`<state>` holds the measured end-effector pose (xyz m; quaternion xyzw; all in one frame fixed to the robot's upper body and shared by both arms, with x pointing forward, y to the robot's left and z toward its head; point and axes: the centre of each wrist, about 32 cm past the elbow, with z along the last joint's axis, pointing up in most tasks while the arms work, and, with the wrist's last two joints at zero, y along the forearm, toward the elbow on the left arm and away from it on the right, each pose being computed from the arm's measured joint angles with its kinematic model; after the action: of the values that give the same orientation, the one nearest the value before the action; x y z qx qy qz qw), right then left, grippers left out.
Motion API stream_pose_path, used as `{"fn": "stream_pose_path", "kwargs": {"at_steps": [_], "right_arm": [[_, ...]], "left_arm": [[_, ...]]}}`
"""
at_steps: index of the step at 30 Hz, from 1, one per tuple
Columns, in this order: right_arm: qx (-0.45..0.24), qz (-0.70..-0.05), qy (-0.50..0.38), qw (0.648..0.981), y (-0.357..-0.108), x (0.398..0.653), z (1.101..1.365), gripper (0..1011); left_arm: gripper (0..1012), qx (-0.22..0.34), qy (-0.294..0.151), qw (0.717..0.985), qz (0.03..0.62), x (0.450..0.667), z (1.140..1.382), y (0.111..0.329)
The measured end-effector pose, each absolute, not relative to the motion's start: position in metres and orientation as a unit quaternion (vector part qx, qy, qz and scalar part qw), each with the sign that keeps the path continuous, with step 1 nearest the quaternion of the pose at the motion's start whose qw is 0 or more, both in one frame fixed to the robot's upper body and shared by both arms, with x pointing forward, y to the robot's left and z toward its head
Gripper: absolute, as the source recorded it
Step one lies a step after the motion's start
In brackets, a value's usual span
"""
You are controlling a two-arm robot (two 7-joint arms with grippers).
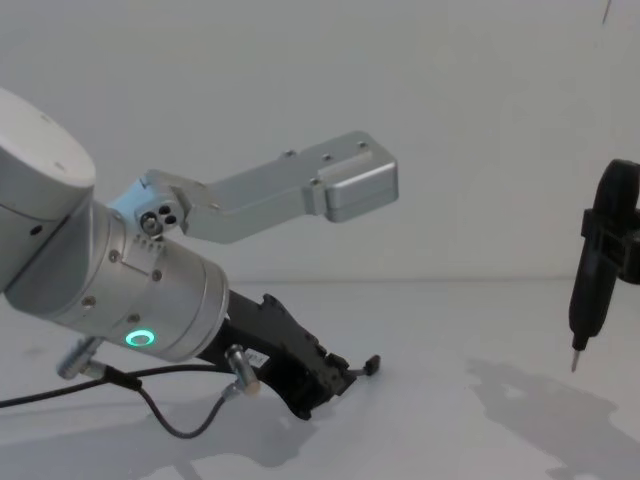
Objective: Pick up the data cable with the one hand.
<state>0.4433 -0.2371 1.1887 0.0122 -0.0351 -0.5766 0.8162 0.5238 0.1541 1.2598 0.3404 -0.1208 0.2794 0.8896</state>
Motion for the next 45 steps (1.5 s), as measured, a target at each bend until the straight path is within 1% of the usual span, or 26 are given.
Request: {"fn": "stream_pose_path", "kwargs": {"at_steps": [8, 13, 18, 19, 21, 24, 25, 29, 36, 45], "right_arm": [[0.016, -0.577, -0.039, 0.816, -0.239, 0.442, 1.191, 279], [0.026, -0.578, -0.05, 0.814, -0.244, 0.439, 1.196, 279], [0.044, -0.581, -0.071, 0.81, -0.254, 0.434, 1.208, 279], [0.044, -0.581, -0.071, 0.81, -0.254, 0.434, 1.208, 279], [0.054, -0.58, -0.081, 0.809, -0.26, 0.432, 1.215, 279], [0.064, -0.577, -0.085, 0.809, -0.266, 0.429, 1.222, 279], [0.067, -0.576, -0.085, 0.81, -0.266, 0.429, 1.222, 279], [0.086, -0.569, -0.084, 0.813, -0.273, 0.426, 1.23, 279], [0.115, -0.556, -0.066, 0.821, -0.278, 0.423, 1.237, 279], [0.145, -0.541, -0.038, 0.828, -0.277, 0.424, 1.245, 279]], "left_arm": [[56, 0.328, -0.149, 0.893, 0.269, 0.521, 1.258, 0.156], [55, 0.312, -0.181, 0.896, 0.258, 0.518, 1.258, 0.159], [55, 0.288, -0.219, 0.9, 0.244, 0.515, 1.259, 0.163], [55, 0.288, -0.219, 0.9, 0.244, 0.515, 1.259, 0.163], [56, 0.268, -0.245, 0.902, 0.235, 0.513, 1.26, 0.167], [56, 0.248, -0.268, 0.903, 0.227, 0.512, 1.261, 0.171], [56, 0.248, -0.268, 0.903, 0.227, 0.512, 1.261, 0.171], [56, 0.216, -0.296, 0.906, 0.213, 0.51, 1.26, 0.176], [55, 0.176, -0.323, 0.909, 0.196, 0.508, 1.258, 0.181], [56, 0.152, -0.338, 0.91, 0.185, 0.507, 1.257, 0.183]]}}
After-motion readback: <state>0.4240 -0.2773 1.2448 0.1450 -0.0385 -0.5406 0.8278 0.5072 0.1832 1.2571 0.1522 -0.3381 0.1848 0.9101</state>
